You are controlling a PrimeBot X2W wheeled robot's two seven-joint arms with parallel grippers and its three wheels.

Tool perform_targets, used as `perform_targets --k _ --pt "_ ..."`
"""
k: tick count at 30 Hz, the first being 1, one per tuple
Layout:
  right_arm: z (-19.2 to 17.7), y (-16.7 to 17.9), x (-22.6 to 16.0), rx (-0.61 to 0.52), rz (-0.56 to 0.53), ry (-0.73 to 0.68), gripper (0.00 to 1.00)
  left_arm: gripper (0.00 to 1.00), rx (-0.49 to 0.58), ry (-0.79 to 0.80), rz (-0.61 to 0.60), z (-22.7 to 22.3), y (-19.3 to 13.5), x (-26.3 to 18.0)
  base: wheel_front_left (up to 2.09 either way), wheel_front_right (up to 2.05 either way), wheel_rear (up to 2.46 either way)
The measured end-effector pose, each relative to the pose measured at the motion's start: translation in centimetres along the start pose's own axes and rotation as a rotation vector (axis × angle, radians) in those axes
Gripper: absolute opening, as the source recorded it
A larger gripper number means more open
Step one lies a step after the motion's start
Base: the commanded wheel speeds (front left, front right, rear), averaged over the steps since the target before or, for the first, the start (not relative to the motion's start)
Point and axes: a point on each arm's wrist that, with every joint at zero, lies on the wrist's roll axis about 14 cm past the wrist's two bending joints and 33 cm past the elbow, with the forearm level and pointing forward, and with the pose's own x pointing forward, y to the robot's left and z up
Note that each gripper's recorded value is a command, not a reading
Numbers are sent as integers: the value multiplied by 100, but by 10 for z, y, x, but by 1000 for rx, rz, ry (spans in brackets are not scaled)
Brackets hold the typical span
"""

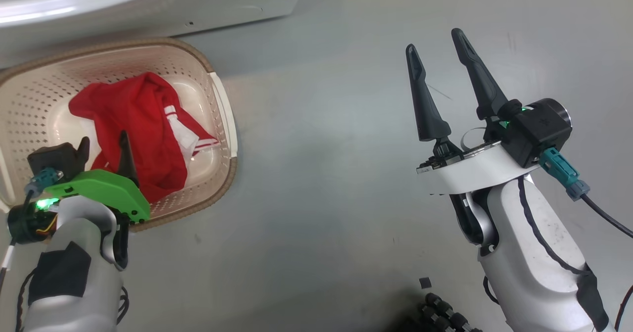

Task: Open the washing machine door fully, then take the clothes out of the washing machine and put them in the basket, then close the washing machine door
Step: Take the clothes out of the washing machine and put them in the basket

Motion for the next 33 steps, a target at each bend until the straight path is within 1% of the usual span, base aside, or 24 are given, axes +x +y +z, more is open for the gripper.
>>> perform_targets --k 4,6,11,17,24,26,27,33 --pt "10 3 -2 0 5 -19 100 100 6 -54 -14 16 -7 -9 0 0 0" --pt "14 3 -4 0 4 -27 100 100 28 -84 -23 26 -10 -15 0 0 0" --pt "23 4 -11 -13 0 -38 100 100 46 -154 -55 49 -23 -32 0 0 0" --pt "31 7 -22 -10 -2 -50 100 100 66 -282 -96 91 -36 -58 0 0 0" --pt "41 14 -37 -2 10 -63 100 100 116 -436 -124 137 -48 -98 0 0 0" --pt "43 16 -42 0 14 -66 100 100 131 -496 -132 154 -52 -113 0 0 0" --pt "46 18 -47 3 17 -71 100 100 143 -545 -136 167 -54 -127 0 0 0" --pt "50 25 -65 8 26 -76 100 100 163 -640 -128 182 -54 -168 0 0 0"
